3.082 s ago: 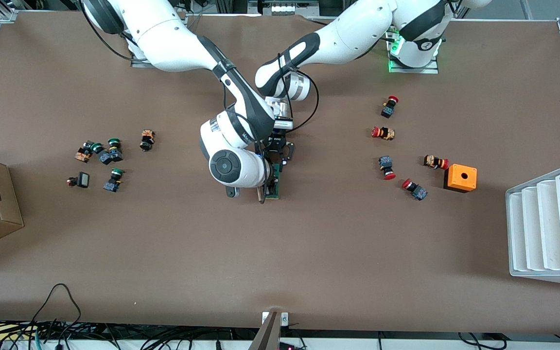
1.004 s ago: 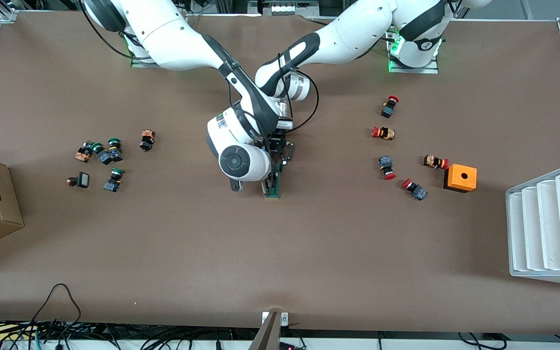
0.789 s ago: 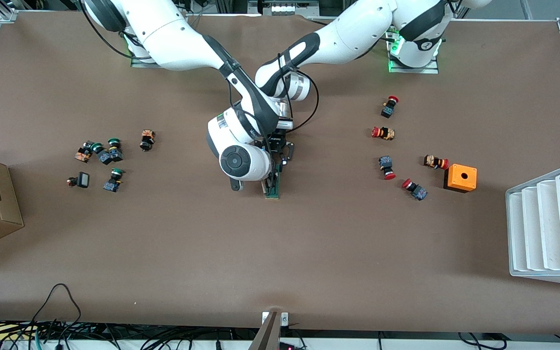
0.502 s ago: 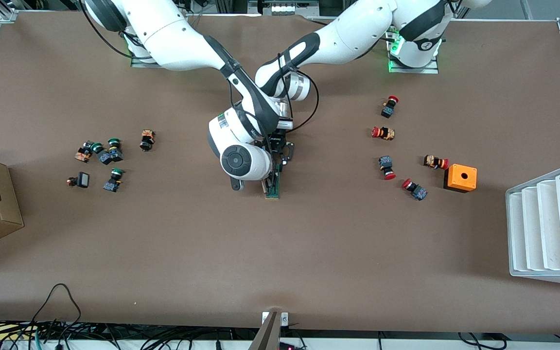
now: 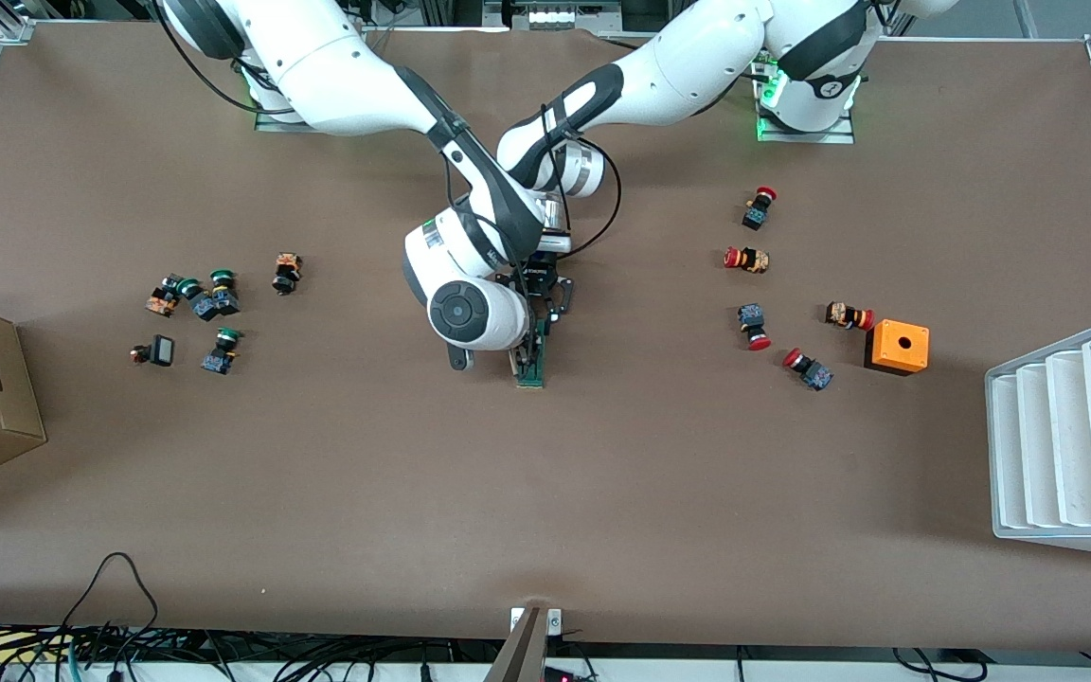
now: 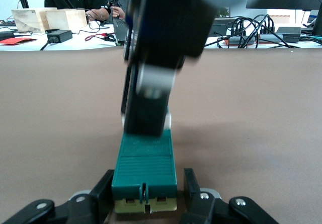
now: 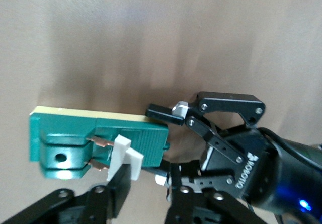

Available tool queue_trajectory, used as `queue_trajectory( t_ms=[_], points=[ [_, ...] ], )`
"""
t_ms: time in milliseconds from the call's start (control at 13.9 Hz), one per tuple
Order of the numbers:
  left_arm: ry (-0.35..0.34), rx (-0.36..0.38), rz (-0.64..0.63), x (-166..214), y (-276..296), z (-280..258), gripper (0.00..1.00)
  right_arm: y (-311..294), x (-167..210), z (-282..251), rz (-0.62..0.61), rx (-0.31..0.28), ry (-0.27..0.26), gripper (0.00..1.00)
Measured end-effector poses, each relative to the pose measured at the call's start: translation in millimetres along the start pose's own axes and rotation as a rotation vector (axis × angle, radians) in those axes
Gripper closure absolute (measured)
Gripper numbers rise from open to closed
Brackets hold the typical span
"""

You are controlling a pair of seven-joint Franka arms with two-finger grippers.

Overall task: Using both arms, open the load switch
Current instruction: 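Open the right gripper and withdraw it from the switch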

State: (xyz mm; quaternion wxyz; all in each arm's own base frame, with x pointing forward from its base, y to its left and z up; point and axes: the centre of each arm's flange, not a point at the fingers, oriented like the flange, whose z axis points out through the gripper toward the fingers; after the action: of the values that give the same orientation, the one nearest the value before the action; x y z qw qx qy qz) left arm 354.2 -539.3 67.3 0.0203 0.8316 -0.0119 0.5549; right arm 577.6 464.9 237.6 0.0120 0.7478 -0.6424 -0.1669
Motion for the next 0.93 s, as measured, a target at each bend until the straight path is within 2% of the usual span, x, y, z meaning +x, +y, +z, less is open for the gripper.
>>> queue_trajectory(
  t_ms=[143,358,430,502,717,932],
  points=[
    [0.000,0.000,0.000,0.0,0.0,0.0,0.40,-9.9,20.6,-47.7,-0.029,0.050,-0.018,0.34],
    [0.001,0.001,-0.001,-0.2,-0.2,2.4,0.36,-19.0,74.4,-127.6,-0.114,0.090,-0.044,0.04],
    [0.001,0.001,-0.001,-0.2,-0.2,3.1,0.36,-19.7,85.8,-142.9,-0.132,0.101,-0.043,0.01],
    [0.002,0.001,-0.002,0.1,-0.1,5.0,0.30,-19.7,92.2,-151.3,-0.145,0.110,-0.038,0.01],
    [0.005,0.011,-0.012,3.2,-2.1,14.3,0.01,-20.6,100.6,-159.6,-0.202,0.123,-0.022,0.01],
    [-0.001,0.012,-0.032,11.3,-0.9,20.1,0.00,-16.5,122.6,-185.3,-0.296,0.114,-0.016,0.01]
  ],
)
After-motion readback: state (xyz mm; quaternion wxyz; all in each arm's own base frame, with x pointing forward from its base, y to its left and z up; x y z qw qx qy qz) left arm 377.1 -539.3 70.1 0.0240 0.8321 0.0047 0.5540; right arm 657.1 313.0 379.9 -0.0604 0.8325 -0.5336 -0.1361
